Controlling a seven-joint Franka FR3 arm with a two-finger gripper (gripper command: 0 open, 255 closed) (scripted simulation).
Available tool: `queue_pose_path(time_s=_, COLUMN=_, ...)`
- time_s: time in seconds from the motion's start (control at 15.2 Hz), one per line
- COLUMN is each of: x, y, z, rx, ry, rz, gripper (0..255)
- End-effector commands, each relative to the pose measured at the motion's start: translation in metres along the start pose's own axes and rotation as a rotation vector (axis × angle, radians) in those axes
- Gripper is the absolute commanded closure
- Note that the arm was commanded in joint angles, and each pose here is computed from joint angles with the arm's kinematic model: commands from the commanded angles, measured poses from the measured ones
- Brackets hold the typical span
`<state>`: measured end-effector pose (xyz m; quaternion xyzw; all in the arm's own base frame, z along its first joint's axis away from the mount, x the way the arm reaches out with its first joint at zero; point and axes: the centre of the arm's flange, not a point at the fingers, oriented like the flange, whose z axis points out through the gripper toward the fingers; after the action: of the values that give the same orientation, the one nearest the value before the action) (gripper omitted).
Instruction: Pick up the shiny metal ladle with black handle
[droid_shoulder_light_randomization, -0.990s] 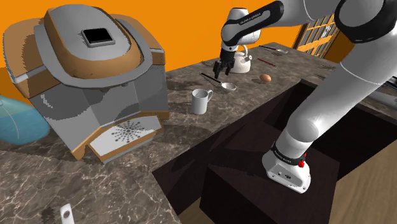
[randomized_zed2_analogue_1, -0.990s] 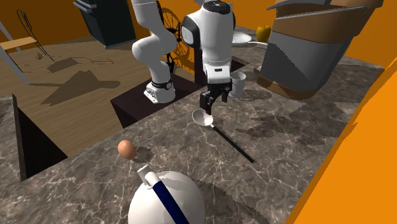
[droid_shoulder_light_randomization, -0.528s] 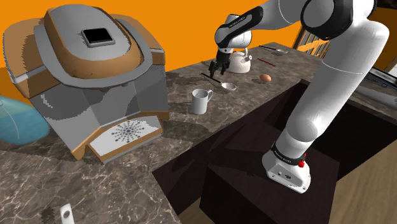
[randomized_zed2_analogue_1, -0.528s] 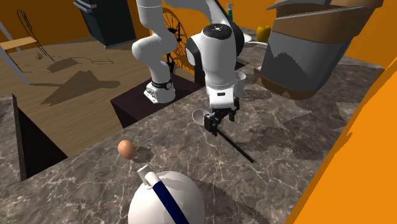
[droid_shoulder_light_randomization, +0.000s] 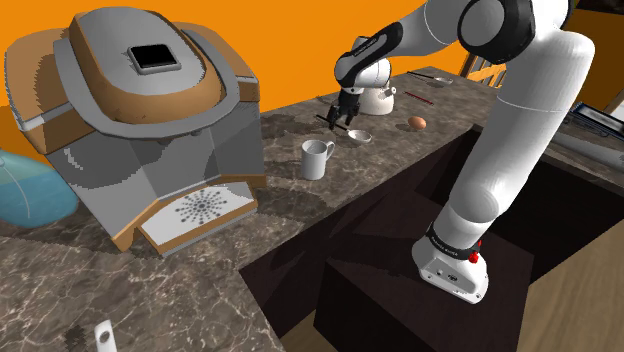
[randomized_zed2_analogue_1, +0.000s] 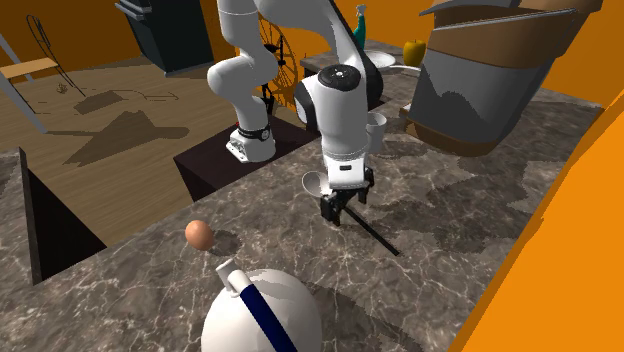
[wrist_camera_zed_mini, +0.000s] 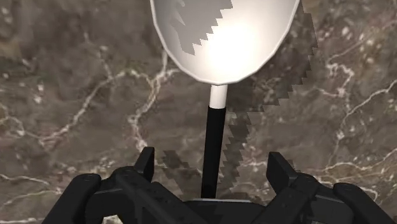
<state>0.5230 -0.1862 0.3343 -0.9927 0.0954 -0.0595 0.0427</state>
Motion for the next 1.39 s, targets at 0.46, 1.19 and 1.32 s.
queue_pose_path(time_s=0.46, x=-0.001, y=0.001, z=0.002, rx=0.0, ry=0.001, rz=0.0, gripper=255)
queue_pose_path(time_s=1.19, x=0.004, y=-0.004, z=-0.046, rx=0.0, ry=0.001, rz=0.0, gripper=255)
queue_pose_path(time_s=1.32, x=0.005, y=-0.005, z=-0.056, rx=0.0, ry=0.001, rz=0.0, gripper=255)
